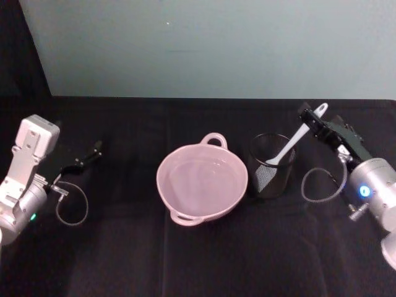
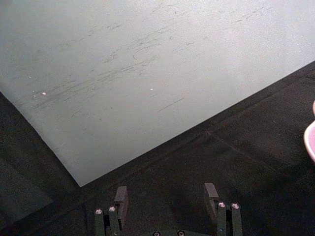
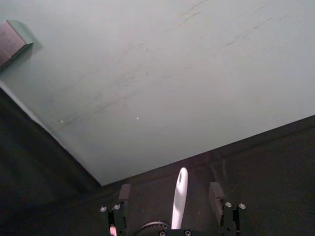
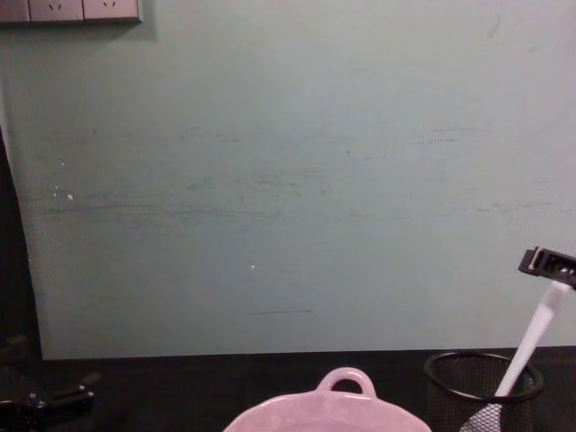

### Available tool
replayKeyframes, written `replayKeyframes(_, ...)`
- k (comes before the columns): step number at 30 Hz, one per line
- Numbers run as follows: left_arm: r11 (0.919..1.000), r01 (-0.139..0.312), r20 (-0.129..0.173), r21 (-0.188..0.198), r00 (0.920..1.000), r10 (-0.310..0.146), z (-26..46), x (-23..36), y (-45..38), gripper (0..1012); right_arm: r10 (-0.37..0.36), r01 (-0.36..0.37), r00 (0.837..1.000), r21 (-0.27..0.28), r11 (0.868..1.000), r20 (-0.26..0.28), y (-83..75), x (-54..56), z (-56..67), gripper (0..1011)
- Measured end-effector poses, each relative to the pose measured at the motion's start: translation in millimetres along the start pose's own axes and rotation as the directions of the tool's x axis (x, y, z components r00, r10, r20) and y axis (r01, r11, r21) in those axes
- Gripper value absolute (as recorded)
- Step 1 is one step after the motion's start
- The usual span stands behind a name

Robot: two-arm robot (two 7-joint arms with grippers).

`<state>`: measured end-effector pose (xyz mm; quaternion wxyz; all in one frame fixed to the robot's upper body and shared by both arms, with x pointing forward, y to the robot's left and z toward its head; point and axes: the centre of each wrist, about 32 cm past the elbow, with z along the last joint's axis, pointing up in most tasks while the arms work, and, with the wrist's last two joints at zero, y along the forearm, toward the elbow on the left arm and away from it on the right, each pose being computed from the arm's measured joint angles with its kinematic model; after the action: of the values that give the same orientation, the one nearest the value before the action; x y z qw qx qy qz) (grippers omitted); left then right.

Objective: Use the one hand to pick up the spoon and stir the clear water in the bowl.

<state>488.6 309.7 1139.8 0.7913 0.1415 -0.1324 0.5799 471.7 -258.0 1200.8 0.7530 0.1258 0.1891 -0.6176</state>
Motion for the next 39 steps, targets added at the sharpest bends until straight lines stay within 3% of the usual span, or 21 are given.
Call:
replayKeyframes(12,1.0000,0.000,0.000,0.000,1.0000,0.000,0.0,0.0,0.0,1011,0.097,-0.093,0.994,-0.066,0.993,0.054,-49.1,20.7,27.1,1002)
replayKeyframes(18,1.0000,0.000,0.000,0.000,1.0000,0.000,0.0,0.0,0.0,1011,0.157,-0.148,0.977,-0.074,0.986,0.141,-69.9,31.7,29.1,1002)
replayKeyframes(20,1.0000,0.000,0.000,0.000,1.0000,0.000,0.0,0.0,0.0,1011,0.177,-0.166,0.963,-0.072,0.984,0.202,-79.2,37.6,28.5,1002)
replayKeyframes(26,1.0000,0.000,0.000,0.000,1.0000,0.000,0.0,0.0,0.0,1011,0.177,-0.163,0.939,-0.072,0.984,0.296,-88.9,46.8,22.6,1002)
replayKeyframes(34,1.0000,0.000,0.000,0.000,1.0000,0.000,0.0,0.0,0.0,1011,0.141,-0.129,0.902,-0.057,0.990,0.409,-90.2,60.2,1.6,1003)
replayKeyframes(39,1.0000,0.000,0.000,0.000,1.0000,0.000,0.0,0.0,0.0,1011,0.086,-0.099,0.877,0.001,0.995,0.473,-85.9,66.4,-16.0,1002)
